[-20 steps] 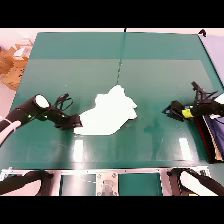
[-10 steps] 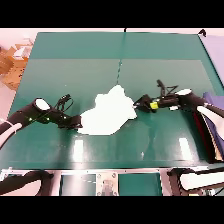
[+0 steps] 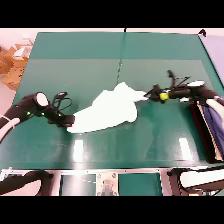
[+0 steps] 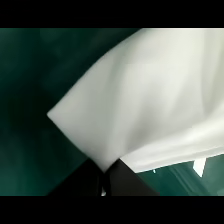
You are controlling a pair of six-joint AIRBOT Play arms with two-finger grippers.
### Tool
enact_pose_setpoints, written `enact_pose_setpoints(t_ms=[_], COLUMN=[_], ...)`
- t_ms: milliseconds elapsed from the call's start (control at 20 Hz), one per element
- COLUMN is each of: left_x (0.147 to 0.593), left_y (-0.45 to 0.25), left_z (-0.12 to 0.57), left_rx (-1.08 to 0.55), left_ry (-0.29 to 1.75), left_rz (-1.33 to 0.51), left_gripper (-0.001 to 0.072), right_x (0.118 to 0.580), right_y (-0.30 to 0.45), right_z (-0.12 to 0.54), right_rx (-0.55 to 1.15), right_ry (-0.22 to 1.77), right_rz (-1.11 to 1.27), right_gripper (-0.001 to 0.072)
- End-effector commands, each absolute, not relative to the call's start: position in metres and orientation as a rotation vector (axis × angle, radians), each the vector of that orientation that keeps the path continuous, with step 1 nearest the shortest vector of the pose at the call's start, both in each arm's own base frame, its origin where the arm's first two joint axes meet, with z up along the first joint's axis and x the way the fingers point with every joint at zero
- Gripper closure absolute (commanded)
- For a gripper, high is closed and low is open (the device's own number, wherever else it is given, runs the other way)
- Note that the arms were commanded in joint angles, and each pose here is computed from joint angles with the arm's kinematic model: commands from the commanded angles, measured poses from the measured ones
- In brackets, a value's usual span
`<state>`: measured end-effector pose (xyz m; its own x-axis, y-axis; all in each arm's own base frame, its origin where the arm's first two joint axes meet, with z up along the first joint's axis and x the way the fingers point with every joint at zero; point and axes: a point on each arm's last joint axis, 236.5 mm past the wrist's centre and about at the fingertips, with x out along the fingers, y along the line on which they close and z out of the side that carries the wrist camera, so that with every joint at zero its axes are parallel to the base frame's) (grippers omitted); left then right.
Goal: Fold the shirts.
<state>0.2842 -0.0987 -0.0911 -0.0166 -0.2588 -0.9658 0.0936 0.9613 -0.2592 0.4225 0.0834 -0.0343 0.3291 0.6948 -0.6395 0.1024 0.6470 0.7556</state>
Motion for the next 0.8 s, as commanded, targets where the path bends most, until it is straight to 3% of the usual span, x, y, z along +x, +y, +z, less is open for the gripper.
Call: enact_pose_setpoints(t_ms=[0, 200, 400, 600, 750], left_x=[0.325, 0.377, 0.403, 0.419, 0.393], left_y=[-0.081, -0.087, -0.093, -0.087, -0.082], left_z=[-0.056, 0.005, 0.078, 0.246, 0.371], left_rx=[-0.046, -0.039, -0.038, 0.015, 0.027], left_ry=[1.464, 1.291, 1.169, 0.798, 0.494], left_rz=[-0.22, -0.232, -0.259, -0.262, -0.261], left_gripper=[0.0684, 0.0684, 0.0684, 0.0684, 0.0684], right_x=[0.419, 0.399, 0.384, 0.355, 0.315], right_y=[0.004, -0.055, -0.063, -0.056, -0.037], right_z=[0.018, 0.082, 0.163, 0.32, 0.427], right_rx=[0.764, 0.713, 0.687, 0.524, 0.399], right_ry=[1.052, 0.885, 0.695, 0.353, 0.097], right_rz=[0.304, 0.157, 0.165, 0.163, 0.125], right_gripper=[0.0697, 0.0697, 0.0697, 0.0697, 0.0697])
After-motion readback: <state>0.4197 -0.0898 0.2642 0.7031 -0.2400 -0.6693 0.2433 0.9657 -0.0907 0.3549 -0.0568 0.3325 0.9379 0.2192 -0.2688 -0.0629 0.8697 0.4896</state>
